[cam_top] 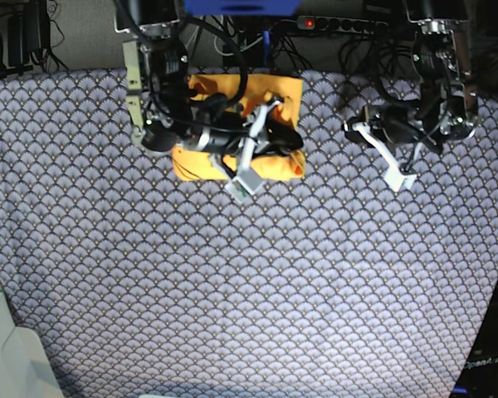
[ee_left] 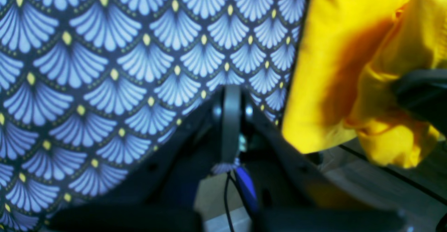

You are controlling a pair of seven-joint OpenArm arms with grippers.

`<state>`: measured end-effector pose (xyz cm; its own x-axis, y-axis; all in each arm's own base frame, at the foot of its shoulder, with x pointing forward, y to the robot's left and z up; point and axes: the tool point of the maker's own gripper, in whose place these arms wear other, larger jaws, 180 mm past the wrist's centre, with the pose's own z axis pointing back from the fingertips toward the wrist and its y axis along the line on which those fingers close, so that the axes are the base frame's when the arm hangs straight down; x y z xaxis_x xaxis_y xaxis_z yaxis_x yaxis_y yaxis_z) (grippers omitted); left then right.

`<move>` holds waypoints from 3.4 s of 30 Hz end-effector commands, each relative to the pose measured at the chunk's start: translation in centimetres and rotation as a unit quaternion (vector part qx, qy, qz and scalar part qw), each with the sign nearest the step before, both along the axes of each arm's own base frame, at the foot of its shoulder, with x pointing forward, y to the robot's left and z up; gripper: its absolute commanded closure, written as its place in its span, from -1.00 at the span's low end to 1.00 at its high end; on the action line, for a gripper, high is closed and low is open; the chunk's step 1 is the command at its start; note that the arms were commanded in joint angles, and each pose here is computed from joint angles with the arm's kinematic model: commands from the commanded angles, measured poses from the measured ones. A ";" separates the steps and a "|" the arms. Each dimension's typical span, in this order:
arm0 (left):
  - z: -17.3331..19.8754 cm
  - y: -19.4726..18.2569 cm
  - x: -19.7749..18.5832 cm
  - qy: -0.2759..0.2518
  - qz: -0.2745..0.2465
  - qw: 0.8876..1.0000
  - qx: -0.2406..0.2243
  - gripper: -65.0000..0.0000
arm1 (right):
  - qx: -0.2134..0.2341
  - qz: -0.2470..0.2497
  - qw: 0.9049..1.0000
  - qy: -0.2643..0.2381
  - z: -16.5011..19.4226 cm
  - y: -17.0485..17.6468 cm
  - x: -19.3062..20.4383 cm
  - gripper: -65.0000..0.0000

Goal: Fold the T-shirt properly
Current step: 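Lift the strip end with the right gripper and fold it onto the stack, then grasp the sides of the yellow bundle with both grippers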

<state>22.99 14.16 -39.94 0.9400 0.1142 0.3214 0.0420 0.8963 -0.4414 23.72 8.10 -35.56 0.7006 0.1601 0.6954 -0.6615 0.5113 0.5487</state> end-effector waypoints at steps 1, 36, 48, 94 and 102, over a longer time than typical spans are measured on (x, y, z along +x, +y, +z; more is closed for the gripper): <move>0.9 0.1 0.7 -0.019 0.000 1.000 -0.001 1.00 | 0.022 -0.006 0.999 -0.025 1.6 0.1 1.1 1.00; 3.3 9.2 0.7 -0.038 0.104 0.993 0.049 1.00 | -0.060 0.058 0.985 -0.149 6.0 -2.6 0.6 0.19; 5.8 3.0 1.2 -0.089 0.030 0.995 0.025 1.00 | -0.085 0.037 0.992 -0.082 -0.3 -7.9 -1.8 1.00; -1.9 -13.6 3.5 -0.017 -0.143 0.989 -0.028 1.00 | -0.156 -0.030 0.987 -0.032 -4.6 -17.4 -2.1 1.00; -1.4 -13.5 4.3 -0.026 -0.142 0.989 -0.025 1.00 | -0.142 -0.042 0.989 -0.010 -5.9 -17.4 -3.0 1.00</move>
<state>26.47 0.72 -41.99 0.9284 -0.1358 0.3460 0.3009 0.8212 -0.4849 21.17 -8.55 -40.86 0.6975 0.2537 0.6702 -0.6195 0.6836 0.3859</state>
